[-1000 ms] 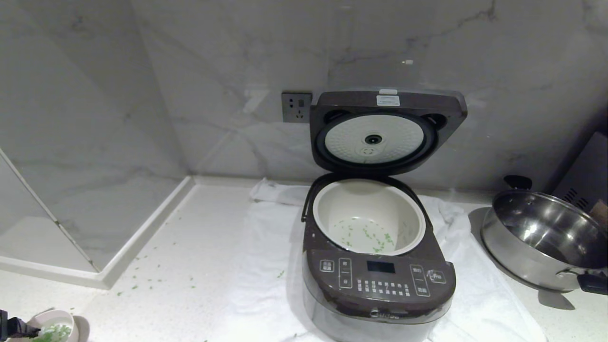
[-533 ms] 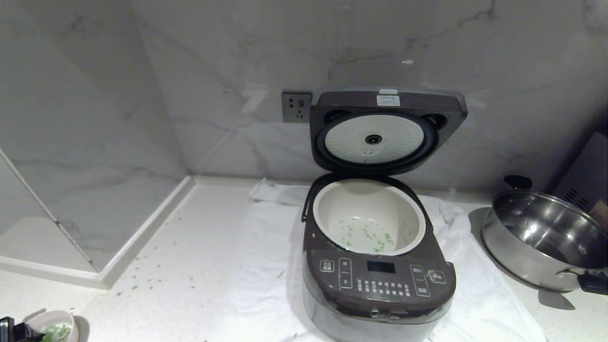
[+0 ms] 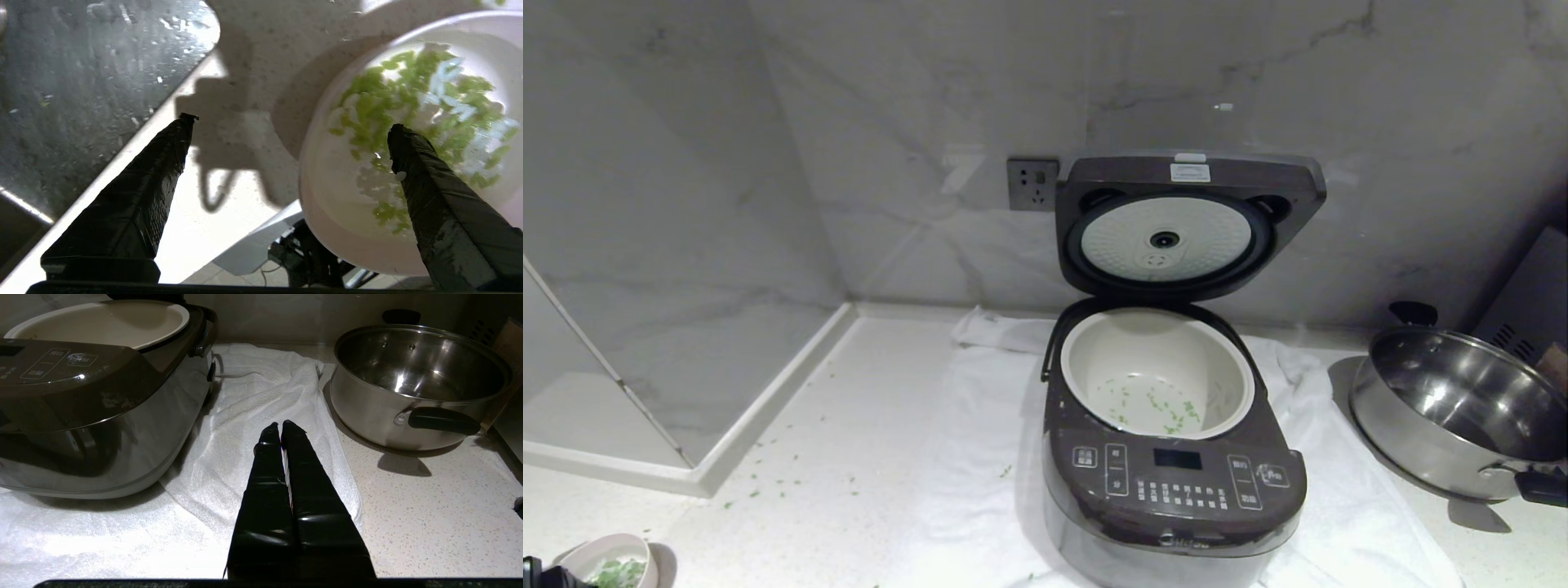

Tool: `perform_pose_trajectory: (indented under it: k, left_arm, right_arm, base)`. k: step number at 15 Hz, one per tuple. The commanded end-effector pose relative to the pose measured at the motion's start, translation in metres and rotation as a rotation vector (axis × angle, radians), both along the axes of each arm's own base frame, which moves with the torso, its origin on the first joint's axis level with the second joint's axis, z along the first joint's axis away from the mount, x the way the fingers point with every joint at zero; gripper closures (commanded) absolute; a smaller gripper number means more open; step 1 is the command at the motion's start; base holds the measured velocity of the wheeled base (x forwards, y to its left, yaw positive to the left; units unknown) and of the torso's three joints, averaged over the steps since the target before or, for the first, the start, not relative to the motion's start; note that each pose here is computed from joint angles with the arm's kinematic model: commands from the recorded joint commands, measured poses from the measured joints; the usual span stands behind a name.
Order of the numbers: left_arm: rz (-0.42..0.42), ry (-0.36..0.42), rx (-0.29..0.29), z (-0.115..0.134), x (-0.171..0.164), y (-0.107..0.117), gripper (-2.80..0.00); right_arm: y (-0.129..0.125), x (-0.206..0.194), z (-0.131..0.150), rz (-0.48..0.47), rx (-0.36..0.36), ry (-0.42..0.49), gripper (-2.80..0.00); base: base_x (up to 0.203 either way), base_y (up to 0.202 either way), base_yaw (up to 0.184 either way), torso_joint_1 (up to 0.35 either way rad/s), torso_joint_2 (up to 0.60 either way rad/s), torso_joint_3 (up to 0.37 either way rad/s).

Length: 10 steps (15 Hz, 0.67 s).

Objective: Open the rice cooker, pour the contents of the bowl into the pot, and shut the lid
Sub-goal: Pick up the bowl on the table

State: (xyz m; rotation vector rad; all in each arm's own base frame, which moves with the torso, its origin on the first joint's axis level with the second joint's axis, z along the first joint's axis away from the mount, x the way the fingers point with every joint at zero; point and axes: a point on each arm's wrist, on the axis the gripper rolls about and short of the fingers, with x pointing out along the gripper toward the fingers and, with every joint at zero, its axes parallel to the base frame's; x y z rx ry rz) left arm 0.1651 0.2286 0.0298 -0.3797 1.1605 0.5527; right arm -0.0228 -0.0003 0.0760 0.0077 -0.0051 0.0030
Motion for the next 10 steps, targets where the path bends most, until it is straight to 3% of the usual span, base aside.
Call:
perform_pose_trajectory:
  k: [1, 2, 3, 4, 10]
  left_arm:
    - [0.003, 0.003, -0.006, -0.001, -0.001, 0.0, -2.8]
    - [0.002, 0.008, -0.012, -0.003, -0.002, -0.001, -2.8]
    - [0.001, 0.012, -0.018, -0.004, -0.003, -0.003, -0.26]
    - [-0.001, 0.017, -0.024, -0.005, -0.004, -0.005, 0.0]
    - [-0.016, 0.028, -0.046, -0.008, -0.005, -0.014, 0.0]
  right_arm:
    - [0.0, 0.0, 0.0, 0.0, 0.0, 0.001, 0.0]
    - [0.0, 0.0, 0.0, 0.0, 0.0, -0.001, 0.0]
    - [0.0, 0.0, 0.0, 0.0, 0.0, 0.0, 0.0]
    - [0.0, 0.0, 0.0, 0.0, 0.0, 0.001, 0.0]
    - [0.0, 0.0, 0.0, 0.0, 0.0, 0.0, 0.0]
  base:
    - [0.0, 0.0, 0.0, 0.0, 0.0, 0.0]
    - [0.0, 0.0, 0.0, 0.0, 0.0, 0.0]
    - [0.0, 0.0, 0.0, 0.0, 0.0, 0.0]
    - [0.0, 0.0, 0.0, 0.0, 0.0, 0.0]
    - [0.0, 0.0, 0.0, 0.0, 0.0, 0.0]
